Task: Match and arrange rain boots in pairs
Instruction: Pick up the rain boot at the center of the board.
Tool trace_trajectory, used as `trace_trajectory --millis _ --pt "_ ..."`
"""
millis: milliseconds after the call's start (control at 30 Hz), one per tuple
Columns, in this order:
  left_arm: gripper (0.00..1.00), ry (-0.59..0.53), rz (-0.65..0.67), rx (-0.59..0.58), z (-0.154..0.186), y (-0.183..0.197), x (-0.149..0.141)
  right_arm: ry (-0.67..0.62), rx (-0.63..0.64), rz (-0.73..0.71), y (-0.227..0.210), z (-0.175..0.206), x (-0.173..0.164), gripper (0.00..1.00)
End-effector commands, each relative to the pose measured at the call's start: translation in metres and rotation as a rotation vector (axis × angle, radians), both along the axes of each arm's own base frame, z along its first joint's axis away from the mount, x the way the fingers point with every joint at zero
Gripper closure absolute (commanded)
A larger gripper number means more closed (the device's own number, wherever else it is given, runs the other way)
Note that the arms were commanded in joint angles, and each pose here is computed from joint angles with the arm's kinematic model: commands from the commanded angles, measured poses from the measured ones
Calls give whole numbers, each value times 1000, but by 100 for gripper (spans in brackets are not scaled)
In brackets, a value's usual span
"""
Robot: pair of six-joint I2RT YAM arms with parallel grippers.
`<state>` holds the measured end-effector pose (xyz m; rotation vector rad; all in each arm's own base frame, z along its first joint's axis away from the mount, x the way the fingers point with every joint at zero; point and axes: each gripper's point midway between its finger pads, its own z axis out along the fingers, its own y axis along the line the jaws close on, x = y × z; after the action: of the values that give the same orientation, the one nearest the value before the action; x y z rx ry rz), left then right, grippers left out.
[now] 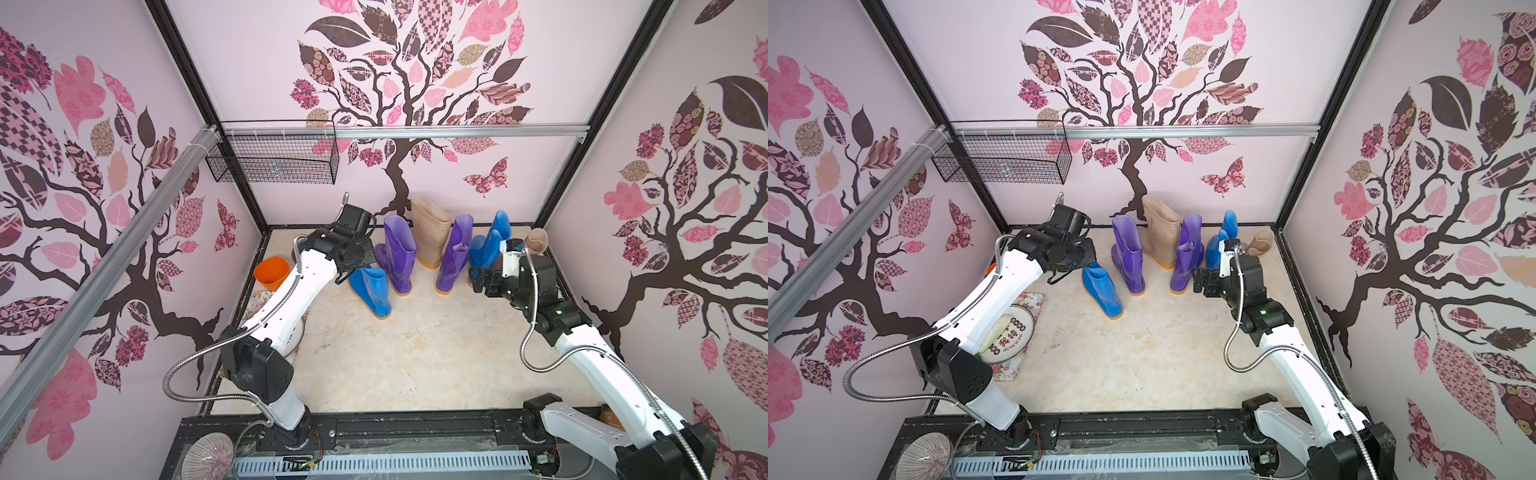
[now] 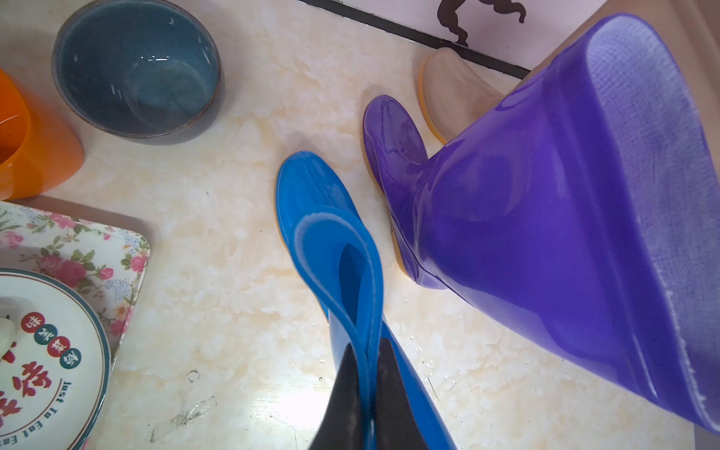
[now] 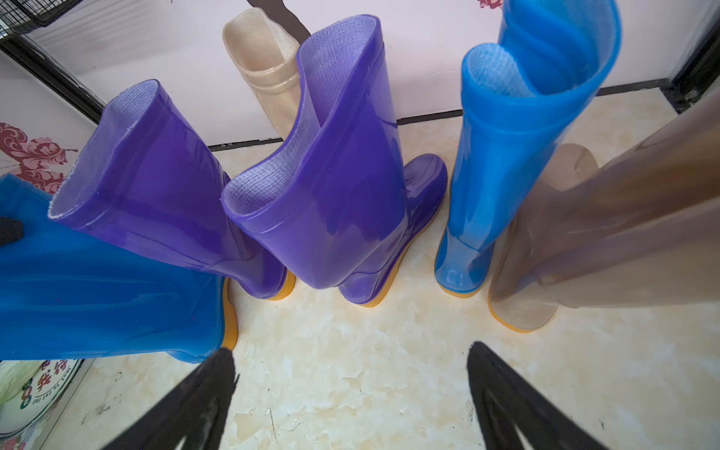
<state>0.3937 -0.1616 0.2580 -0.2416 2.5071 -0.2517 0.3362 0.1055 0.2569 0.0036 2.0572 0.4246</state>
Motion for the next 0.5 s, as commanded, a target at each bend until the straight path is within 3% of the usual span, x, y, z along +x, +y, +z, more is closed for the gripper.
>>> trace_trajectory --millis 0,167,467 --pt "100 -3 -64 15 4 -2 5 -35 23 -3 1 15 -2 5" --pt "100 -82 -205 46 34 -10 5 -31 29 -2 2 17 -2 5" --pt "100 -173 -262 214 66 15 -1 -44 22 -17 0 28 2 6"
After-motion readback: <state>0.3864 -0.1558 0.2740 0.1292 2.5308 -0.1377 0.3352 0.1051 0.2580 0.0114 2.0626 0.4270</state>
